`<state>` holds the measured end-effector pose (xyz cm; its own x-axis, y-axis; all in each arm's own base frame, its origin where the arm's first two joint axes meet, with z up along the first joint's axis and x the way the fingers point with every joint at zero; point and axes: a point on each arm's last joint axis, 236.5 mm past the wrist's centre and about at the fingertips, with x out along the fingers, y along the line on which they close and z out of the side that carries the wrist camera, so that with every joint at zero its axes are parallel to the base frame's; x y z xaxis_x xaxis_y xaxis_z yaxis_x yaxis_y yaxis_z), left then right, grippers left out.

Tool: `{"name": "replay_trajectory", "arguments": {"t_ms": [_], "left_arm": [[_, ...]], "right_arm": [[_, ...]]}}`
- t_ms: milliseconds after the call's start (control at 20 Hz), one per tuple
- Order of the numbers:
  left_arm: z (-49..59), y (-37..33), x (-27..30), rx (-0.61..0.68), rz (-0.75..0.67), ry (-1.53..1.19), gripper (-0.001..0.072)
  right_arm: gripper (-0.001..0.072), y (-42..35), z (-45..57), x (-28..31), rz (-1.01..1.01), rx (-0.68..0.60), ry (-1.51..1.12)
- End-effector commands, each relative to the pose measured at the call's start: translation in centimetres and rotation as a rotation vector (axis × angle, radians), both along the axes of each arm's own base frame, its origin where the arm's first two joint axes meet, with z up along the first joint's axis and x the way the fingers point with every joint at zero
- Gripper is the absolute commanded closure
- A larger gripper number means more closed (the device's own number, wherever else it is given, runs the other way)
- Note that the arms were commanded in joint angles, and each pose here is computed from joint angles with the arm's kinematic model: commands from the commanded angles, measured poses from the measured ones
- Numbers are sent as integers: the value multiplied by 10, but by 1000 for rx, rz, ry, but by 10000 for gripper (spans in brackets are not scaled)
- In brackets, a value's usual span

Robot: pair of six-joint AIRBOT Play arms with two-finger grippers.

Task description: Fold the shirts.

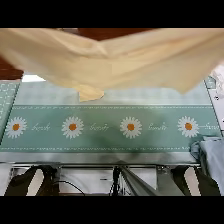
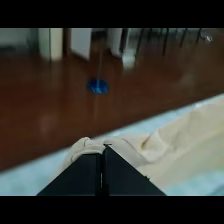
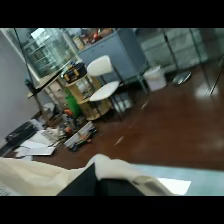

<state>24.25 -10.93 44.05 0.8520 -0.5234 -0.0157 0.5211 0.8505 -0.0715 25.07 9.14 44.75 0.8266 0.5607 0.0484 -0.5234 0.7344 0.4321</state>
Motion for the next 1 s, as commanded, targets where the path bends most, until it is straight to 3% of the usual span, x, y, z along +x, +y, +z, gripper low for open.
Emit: {"name": "replay_trajectory", "arguments": {"t_ms": [0, 100, 300, 550, 650, 750, 850, 950], "left_arm": [[94, -6, -125, 26, 219, -325, 687], [97, 1, -167, 59, 337, -335, 688], [75, -2, -203, 145, 392, -241, 688], [-48, 32, -137, 264, 363, 326, 689], [-101, 52, -96, 258, 353, 494, 689], [-155, 56, -56, 144, 284, 627, 689], [-188, 58, -19, 21, 243, 652, 689], [-216, 67, 14, 13, 215, 656, 689]], "right_arm": [[690, 17, 79, -67, -266, -222, -179], [692, 7, 85, -91, -425, -351, -183], [693, 15, 53, -116, -444, -459, -49], [693, -42, -25, -98, -459, -504, 340], [693, -52, -68, -74, -371, -465, 495], [693, -63, -125, -50, -285, -398, 668], [694, -73, -176, -22, -235, -296, 782], [693, -77, -211, 6, -186, -197, 846]]}}
